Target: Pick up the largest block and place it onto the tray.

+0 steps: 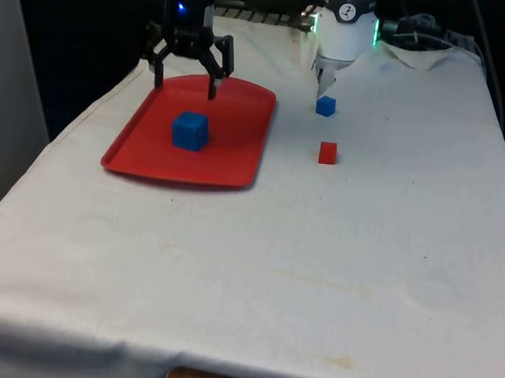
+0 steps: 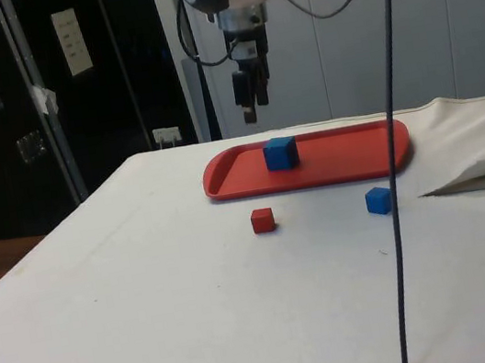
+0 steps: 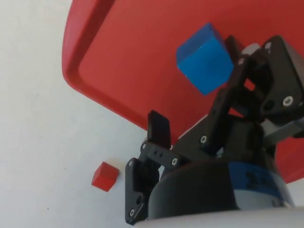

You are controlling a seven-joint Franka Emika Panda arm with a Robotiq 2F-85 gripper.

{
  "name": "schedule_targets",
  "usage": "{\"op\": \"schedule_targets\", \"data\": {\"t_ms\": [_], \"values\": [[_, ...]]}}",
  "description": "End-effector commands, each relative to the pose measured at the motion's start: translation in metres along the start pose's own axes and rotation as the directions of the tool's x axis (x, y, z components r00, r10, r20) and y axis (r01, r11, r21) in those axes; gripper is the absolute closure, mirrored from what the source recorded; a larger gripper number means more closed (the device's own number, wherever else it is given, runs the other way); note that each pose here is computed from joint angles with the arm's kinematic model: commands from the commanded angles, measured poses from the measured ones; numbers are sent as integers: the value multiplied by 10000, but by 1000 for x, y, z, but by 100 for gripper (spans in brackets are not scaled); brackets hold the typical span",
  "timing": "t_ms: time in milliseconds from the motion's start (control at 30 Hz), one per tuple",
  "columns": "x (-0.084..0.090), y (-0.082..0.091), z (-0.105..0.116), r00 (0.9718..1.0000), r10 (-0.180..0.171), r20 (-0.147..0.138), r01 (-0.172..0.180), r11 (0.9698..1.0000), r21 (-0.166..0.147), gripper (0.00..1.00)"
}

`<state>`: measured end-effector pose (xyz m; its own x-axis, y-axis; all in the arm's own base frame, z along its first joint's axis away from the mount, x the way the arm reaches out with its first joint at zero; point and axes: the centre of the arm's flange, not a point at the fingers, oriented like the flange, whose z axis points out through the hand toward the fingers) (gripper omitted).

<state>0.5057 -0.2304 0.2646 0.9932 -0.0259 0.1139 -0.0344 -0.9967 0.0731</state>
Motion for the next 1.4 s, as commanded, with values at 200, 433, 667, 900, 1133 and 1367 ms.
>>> {"op": "schedule_targets", "data": {"t_ms": [200,433,667,900,1133,1367], "values": [[4,3,-18,10000,-40,-49,39,9999,-99,0],[10,2,-33,9996,-152,-227,149,9998,-153,0],[15,0,-42,9990,-257,-352,250,9995,-189,0],[22,-14,-51,9981,-470,-399,458,9985,-307,0],[29,-26,-56,9973,-644,-341,627,9969,-482,0],[38,-38,-62,9962,-814,-293,792,9943,-710,0]]}}
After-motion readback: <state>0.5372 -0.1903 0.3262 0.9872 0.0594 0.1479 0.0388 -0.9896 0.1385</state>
